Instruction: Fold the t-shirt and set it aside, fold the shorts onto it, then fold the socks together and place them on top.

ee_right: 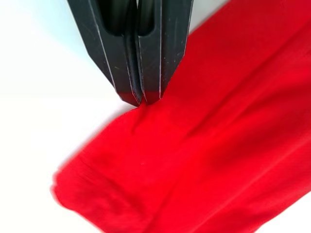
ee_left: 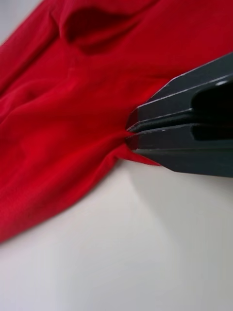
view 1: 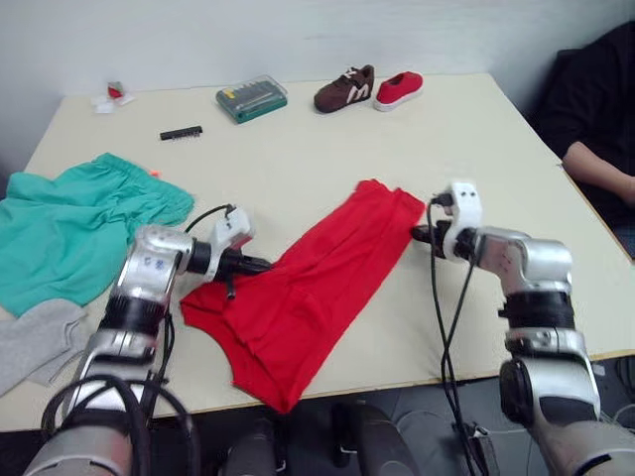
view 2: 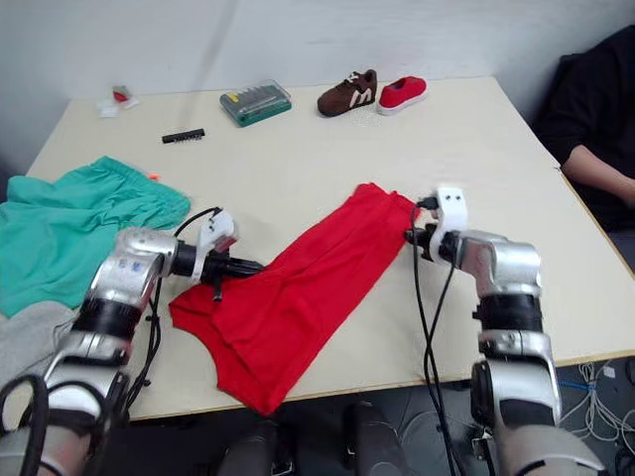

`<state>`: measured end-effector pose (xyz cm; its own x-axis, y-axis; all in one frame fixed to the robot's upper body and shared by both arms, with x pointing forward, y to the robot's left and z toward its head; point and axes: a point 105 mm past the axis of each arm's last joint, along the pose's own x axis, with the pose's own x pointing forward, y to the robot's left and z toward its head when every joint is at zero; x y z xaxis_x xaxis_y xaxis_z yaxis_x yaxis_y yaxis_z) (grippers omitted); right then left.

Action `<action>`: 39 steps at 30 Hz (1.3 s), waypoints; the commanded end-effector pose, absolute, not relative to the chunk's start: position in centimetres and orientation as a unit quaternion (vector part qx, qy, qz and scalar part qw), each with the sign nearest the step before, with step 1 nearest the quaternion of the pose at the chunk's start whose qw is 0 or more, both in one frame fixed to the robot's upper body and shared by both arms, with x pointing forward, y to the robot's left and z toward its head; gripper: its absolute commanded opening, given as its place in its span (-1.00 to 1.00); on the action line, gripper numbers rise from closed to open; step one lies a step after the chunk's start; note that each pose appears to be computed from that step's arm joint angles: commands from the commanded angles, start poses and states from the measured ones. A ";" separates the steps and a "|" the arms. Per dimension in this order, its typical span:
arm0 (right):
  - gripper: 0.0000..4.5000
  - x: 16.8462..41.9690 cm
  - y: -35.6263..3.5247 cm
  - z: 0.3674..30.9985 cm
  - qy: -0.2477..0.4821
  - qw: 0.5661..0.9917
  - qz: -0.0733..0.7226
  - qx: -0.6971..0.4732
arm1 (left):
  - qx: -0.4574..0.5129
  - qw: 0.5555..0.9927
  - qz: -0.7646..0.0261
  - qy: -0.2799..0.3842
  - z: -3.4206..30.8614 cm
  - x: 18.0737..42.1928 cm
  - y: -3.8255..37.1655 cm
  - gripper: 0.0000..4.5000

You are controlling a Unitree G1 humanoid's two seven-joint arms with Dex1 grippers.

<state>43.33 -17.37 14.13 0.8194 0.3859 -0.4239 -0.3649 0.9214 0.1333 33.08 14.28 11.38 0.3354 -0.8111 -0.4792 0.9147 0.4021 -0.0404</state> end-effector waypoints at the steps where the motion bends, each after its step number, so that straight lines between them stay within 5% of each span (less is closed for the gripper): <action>1: -0.99 44.3 -16.4 13.9 0.223 0.951 0.213 0.002 | 0.107 0.829 -0.508 0.207 12.5 31.8 14.0 -1.00; 11: -0.99 46.0 -13.7 14.3 0.202 0.945 0.248 -0.068 | 0.020 0.931 -0.320 0.175 12.4 31.5 16.3 -1.00; 20: -0.99 46.4 -11.5 15.2 0.172 0.942 0.281 -0.059 | -0.010 0.931 -0.320 0.174 11.8 29.6 13.9 -1.00; 27: -0.99 46.2 -13.7 15.4 0.165 0.940 0.274 -0.119 | 0.012 0.929 -0.328 0.170 12.1 30.3 15.0 -1.00; 29: -1.00 45.8 -14.1 15.6 0.165 0.937 0.286 -0.117 | 0.014 0.929 -0.330 0.169 12.4 30.8 15.8 -0.82; 32: -0.72 41.9 -16.4 16.1 0.170 0.932 0.307 -0.091 | -0.001 0.901 -0.405 0.155 15.3 31.8 16.9 -0.45; 39: 0.36 33.5 -16.9 14.9 0.220 0.922 0.317 -0.028 | 0.001 0.868 -0.471 0.157 17.7 35.9 16.6 0.57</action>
